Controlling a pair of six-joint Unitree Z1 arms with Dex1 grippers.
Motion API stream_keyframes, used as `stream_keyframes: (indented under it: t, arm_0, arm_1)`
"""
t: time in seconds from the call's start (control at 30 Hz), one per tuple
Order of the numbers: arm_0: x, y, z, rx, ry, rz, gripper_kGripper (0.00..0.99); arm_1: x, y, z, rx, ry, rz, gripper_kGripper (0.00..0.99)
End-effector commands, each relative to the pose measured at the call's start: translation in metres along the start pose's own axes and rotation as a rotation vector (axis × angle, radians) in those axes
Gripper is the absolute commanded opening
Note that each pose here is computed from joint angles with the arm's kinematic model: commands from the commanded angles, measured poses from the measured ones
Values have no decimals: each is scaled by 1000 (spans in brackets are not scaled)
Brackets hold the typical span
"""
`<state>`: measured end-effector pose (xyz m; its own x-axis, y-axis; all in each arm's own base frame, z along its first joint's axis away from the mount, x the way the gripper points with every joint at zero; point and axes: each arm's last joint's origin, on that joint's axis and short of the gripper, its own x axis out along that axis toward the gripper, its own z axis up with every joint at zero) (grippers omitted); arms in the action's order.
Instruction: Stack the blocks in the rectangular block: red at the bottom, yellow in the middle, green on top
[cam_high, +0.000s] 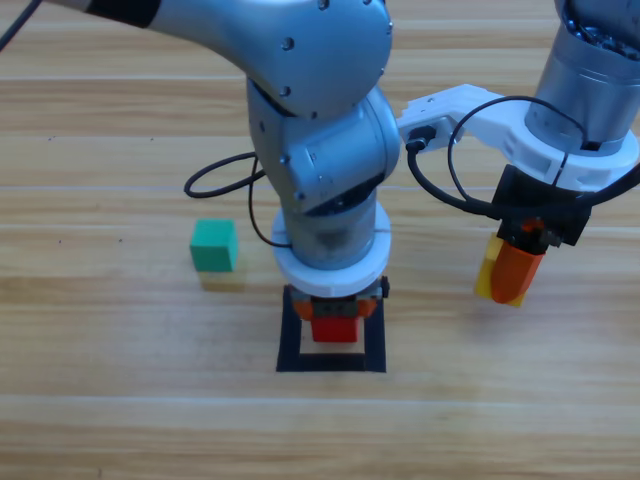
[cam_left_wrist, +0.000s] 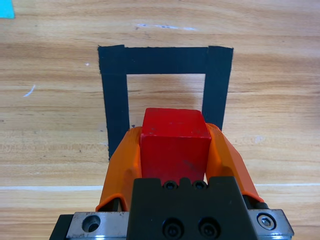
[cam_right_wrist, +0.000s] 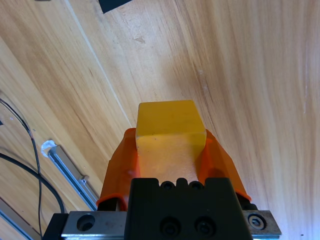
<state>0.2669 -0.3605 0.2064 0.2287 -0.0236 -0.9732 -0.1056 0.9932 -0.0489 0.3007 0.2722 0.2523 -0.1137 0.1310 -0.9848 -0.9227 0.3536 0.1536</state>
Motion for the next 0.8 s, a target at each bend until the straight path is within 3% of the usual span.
stream_keyframes:
  t: [0.03, 0.8]
  arm_0:
    - [26, 9, 10, -8, 49, 60, 0]
    - [40, 6, 13, -26, 72, 74, 0]
  arm_1:
    - [9, 9, 4, -36, 7, 18, 14]
    - [9, 9, 3, -35, 9, 19, 14]
